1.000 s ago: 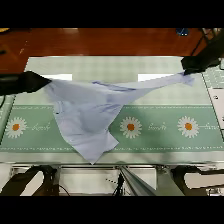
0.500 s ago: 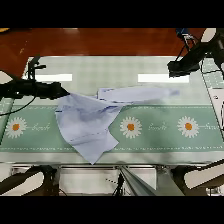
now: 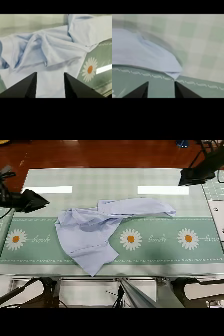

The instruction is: Fold the shirts.

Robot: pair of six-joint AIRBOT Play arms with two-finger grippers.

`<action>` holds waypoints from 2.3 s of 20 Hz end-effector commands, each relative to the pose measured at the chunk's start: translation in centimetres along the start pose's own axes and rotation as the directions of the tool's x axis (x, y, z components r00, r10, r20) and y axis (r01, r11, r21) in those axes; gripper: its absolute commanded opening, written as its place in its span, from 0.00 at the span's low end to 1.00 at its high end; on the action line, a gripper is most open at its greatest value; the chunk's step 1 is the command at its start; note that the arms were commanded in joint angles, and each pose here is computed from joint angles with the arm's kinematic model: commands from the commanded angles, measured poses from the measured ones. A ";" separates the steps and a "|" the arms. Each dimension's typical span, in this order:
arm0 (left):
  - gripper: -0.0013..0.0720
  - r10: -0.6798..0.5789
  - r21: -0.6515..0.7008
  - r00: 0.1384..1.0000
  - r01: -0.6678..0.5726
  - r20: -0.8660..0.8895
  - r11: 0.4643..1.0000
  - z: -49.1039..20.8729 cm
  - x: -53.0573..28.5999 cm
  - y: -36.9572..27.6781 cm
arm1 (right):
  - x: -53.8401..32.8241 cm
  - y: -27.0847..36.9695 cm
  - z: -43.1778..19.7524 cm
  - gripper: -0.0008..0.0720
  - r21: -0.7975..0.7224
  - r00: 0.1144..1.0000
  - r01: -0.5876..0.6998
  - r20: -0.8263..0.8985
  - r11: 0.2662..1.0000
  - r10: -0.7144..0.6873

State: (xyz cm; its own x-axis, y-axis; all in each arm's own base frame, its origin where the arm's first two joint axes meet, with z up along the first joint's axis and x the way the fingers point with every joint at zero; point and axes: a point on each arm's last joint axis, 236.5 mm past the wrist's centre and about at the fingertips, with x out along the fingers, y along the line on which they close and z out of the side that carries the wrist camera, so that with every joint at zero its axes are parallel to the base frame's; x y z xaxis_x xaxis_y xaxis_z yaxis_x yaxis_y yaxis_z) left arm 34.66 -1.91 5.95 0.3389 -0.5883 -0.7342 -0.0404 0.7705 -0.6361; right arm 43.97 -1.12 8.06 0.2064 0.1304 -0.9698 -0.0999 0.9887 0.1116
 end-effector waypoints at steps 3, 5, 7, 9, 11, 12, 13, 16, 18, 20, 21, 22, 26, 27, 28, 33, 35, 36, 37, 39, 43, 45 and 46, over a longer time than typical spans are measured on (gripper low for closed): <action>0.58 -0.013 -0.173 0.999 0.008 -0.032 0.985 -7.0 -0.6 2.6 | 1.2 -0.4 -4.3 0.59 0.081 0.991 -0.114 -0.062 0.990 0.119; 0.88 -0.042 -0.212 0.994 0.021 -0.097 0.977 -10.6 1.4 2.5 | 3.1 0.8 -5.9 0.67 0.102 0.975 -0.198 -0.080 0.975 0.207; 0.90 -0.071 -0.243 0.985 0.031 -0.156 0.970 -13.5 3.0 2.7 | 5.0 2.5 -7.4 0.69 0.110 0.947 -0.288 -0.113 0.951 0.299; 0.90 -0.093 -0.291 0.974 0.029 -0.207 0.956 -16.0 4.2 3.1 | 6.5 3.9 -8.0 0.69 0.125 0.926 -0.348 -0.110 0.929 0.362; 0.90 -0.087 -0.314 0.964 0.004 -0.250 0.949 -17.9 4.9 3.8 | 7.8 5.6 -8.1 0.69 0.159 0.897 -0.419 -0.079 0.894 0.435; 0.90 -0.079 -0.321 0.962 -0.009 -0.262 0.947 -18.5 5.2 4.2 | 8.4 6.3 -8.1 0.69 0.180 0.882 -0.451 -0.061 0.874 0.468; 0.90 -0.071 -0.327 0.961 -0.020 -0.266 0.945 -19.0 5.5 4.6 | 8.9 7.0 -8.3 0.69 0.200 0.867 -0.477 -0.050 0.856 0.495; 0.90 -0.063 -0.339 0.964 -0.030 -0.260 0.940 -19.2 5.9 5.0 | 10.5 9.7 -10.0 0.69 0.183 0.840 -0.513 -0.094 0.838 0.535; 0.89 -0.046 -0.334 0.970 -0.039 -0.241 0.942 -18.8 6.1 5.5 | 11.5 11.9 -11.1 0.69 0.135 0.831 -0.524 -0.137 0.841 0.539; 0.89 -0.031 -0.333 0.974 -0.047 -0.225 0.942 -18.4 6.2 5.8 | 12.1 14.0 -11.3 0.69 0.089 0.833 -0.524 -0.152 0.847 0.531; 0.89 -0.026 -0.332 0.975 -0.050 -0.220 0.942 -18.3 6.2 5.9 | 12.3 15.1 -11.1 0.69 0.067 0.834 -0.528 -0.148 0.847 0.532; 0.89 -0.023 -0.334 0.976 -0.052 -0.217 0.941 -18.2 6.3 6.1 | 12.4 16.1 -10.9 0.69 0.052 0.833 -0.535 -0.139 0.844 0.536; 0.89 -0.005 -0.306 0.957 -0.088 -0.290 0.948 -19.4 7.2 6.6 | 12.4 18.9 -10.0 0.69 0.039 0.820 -0.562 -0.105 0.826 0.562; 0.89 -0.001 -0.290 0.951 -0.093 -0.310 0.953 -19.7 7.7 6.5 | 12.2 19.2 -10.0 0.69 0.047 0.813 -0.571 -0.102 0.820 0.573; 0.89 0.010 -0.272 0.948 -0.101 -0.318 0.957 -19.7 8.2 6.4 | 12.0 19.5 -9.9 0.69 0.060 0.806 -0.581 -0.101 0.812 0.584; 0.77 0.050 -0.219 0.938 -0.132 -0.343 0.967 -19.9 10.3 6.3 | 12.2 20.1 -11.1 0.82 0.100 0.781 -0.604 -0.126 0.791 0.612; 0.72 0.055 -0.212 0.936 -0.135 -0.346 0.968 -19.9 10.9 6.2 | 12.8 20.2 -12.3 0.82 0.135 0.768 -0.609 -0.148 0.782 0.624; 0.73 0.052 -0.215 0.937 -0.133 -0.344 0.967 -19.8 11.1 6.1 | 12.9 20.5 -12.8 0.82 0.159 0.756 -0.618 -0.151 0.770 0.637; 0.73 0.053 -0.218 0.939 -0.134 -0.340 0.967 -19.7 11.2 6.2 | 13.2 21.0 -13.3 0.82 0.180 0.744 -0.626 -0.153 0.759 0.650; 0.70 0.059 -0.217 0.942 -0.137 -0.331 0.966 -19.5 11.3 6.4 | 14.0 22.3 -14.4 0.82 0.176 0.744 -0.623 -0.170 0.762 0.647; 0.52 0.069 -0.215 0.945 -0.143 -0.320 0.966 -19.2 11.4 6.6 | 15.5 26.1 -15.7 0.82 0.120 0.765 -0.605 -0.183 0.787 0.617; 0.52 0.073 -0.214 0.947 -0.145 -0.314 0.966 -19.1 11.4 6.7 | 16.1 27.9 -16.2 0.82 0.142 0.757 -0.609 -0.187 0.780 0.626; 0.52 0.073 -0.214 0.947 -0.145 -0.313 0.966 -19.1 11.4 6.7 | 16.3 28.9 -16.5 0.82 0.154 0.745 -0.619 -0.194 0.770 0.638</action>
State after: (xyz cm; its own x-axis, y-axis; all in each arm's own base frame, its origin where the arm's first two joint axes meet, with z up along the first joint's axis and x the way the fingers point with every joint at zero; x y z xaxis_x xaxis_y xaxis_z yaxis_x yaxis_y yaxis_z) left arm 19.99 -8.55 -10.89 0.0082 -0.5957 -0.8032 -0.2929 0.7665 -0.5715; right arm 29.02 25.79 -7.45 -0.1004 0.7024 -0.7046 -0.0768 0.7006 0.7094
